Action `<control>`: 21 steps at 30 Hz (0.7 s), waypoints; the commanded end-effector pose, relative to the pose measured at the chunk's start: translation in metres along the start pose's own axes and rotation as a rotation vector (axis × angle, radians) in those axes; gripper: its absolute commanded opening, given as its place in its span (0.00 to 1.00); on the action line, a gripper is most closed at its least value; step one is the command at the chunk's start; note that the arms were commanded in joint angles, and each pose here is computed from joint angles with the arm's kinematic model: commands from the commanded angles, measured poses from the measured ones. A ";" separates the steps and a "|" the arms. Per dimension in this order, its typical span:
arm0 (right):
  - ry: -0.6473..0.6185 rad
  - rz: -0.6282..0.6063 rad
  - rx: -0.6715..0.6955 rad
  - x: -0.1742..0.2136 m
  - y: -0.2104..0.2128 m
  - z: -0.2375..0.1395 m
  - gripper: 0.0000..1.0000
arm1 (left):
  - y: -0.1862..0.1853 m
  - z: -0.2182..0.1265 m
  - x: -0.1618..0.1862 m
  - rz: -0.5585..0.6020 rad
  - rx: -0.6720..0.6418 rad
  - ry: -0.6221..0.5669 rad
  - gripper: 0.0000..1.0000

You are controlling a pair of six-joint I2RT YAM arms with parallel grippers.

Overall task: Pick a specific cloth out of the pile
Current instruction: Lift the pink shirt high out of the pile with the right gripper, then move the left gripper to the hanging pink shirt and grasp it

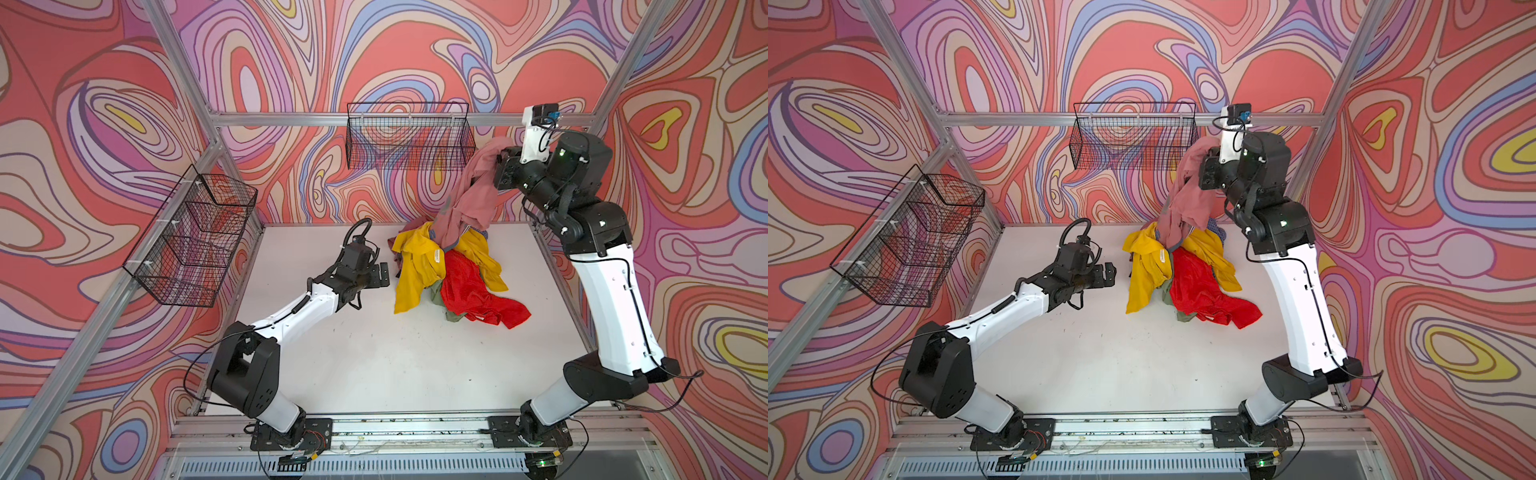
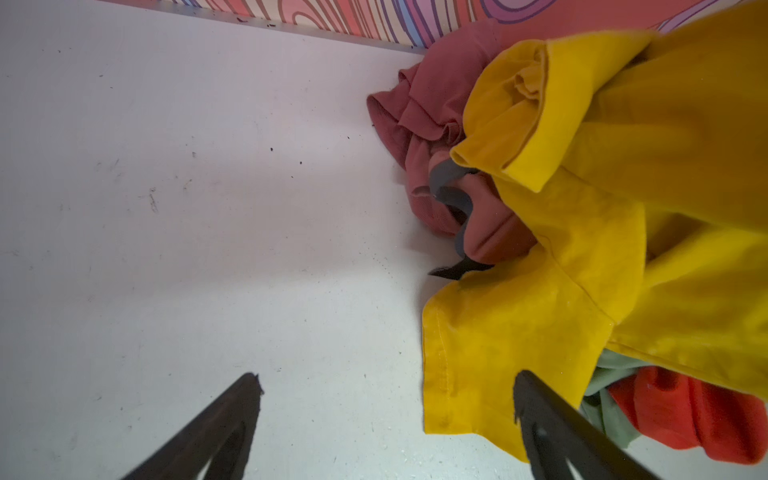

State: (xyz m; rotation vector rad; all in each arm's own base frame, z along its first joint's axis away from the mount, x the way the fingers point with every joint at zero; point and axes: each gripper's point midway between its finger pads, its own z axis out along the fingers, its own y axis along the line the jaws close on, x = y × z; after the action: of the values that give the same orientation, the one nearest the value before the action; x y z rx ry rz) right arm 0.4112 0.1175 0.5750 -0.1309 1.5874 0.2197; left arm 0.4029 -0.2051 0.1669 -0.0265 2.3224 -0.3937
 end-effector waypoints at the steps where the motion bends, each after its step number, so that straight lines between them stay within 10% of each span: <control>1: -0.151 -0.037 0.031 -0.047 -0.010 -0.017 0.00 | 0.005 -0.006 0.007 -0.025 -0.095 0.039 0.98; 21: 0.188 0.058 -0.337 0.107 0.055 0.000 0.00 | 0.012 -0.061 0.010 0.103 -0.165 -0.028 0.98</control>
State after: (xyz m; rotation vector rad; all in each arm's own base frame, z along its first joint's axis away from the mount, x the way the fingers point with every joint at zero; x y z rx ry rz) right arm 0.4161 0.1658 0.4396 -0.3728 1.8493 0.4318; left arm 0.3658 -0.1914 0.1923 -0.0169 2.3271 -0.1916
